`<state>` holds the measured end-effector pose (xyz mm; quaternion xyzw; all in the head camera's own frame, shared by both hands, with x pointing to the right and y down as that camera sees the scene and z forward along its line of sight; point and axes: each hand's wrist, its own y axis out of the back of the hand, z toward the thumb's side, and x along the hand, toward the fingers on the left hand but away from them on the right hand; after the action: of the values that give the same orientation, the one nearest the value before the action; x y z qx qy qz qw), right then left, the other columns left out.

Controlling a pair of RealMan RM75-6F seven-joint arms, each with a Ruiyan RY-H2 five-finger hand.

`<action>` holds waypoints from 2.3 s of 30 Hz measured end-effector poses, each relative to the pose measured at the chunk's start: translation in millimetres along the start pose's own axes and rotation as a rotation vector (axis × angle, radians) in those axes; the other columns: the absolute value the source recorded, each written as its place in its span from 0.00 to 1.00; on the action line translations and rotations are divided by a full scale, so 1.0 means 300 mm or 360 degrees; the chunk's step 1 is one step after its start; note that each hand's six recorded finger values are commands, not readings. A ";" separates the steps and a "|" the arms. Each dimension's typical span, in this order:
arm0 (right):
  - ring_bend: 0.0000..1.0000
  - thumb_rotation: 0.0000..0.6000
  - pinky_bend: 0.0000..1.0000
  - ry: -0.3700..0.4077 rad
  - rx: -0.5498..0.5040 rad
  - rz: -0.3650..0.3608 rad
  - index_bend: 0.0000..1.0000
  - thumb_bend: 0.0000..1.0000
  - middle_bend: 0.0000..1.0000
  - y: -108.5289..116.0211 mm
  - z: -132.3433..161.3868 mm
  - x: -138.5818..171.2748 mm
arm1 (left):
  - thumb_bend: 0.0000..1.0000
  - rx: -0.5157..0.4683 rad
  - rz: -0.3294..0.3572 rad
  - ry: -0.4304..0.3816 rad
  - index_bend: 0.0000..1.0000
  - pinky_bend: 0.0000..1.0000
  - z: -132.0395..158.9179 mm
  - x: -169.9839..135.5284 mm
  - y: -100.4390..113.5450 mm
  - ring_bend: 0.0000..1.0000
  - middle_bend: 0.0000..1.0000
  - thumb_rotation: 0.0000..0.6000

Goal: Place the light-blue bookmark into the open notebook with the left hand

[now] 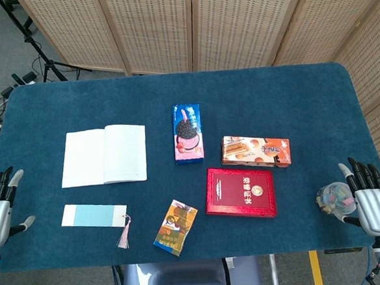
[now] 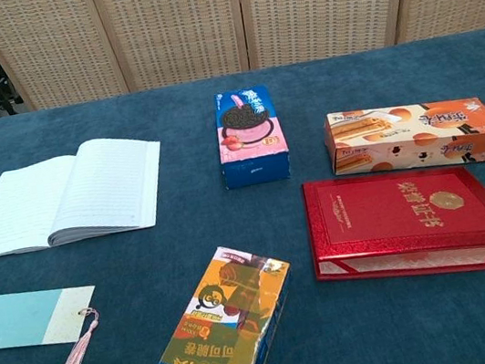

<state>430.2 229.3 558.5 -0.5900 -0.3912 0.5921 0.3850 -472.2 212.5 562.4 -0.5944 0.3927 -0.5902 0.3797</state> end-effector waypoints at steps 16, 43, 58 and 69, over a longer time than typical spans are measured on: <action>0.00 1.00 0.00 0.0004 -0.0003 0.0007 0.00 0.00 0.00 -0.001 0.004 0.002 | 0.00 -0.0015 -0.0024 -0.0011 0.00 0.00 0.001 -0.012 -0.001 0.00 0.00 1.00; 0.00 1.00 0.00 -0.0017 -0.0016 -0.0010 0.00 0.00 0.00 0.006 -0.005 0.003 | 0.00 -0.0036 -0.0085 -0.0050 0.00 0.00 0.026 -0.006 -0.023 0.00 0.00 1.00; 0.00 1.00 0.00 -0.0006 -0.0025 -0.0001 0.00 0.00 0.00 0.002 0.002 0.003 | 0.00 -0.0121 -0.0420 -0.0153 0.09 0.00 0.113 0.048 -0.078 0.00 0.00 1.00; 0.00 1.00 0.00 -0.0007 -0.0041 -0.0011 0.00 0.00 0.00 0.007 0.001 0.005 | 0.03 -0.0150 -0.0657 -0.0155 0.26 0.00 0.149 0.087 -0.119 0.00 0.00 1.00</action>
<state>430.0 230.0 556.0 -0.5922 -0.4017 0.5869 0.3787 -426.9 202.4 605.0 -0.7071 0.2712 -0.6069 0.2411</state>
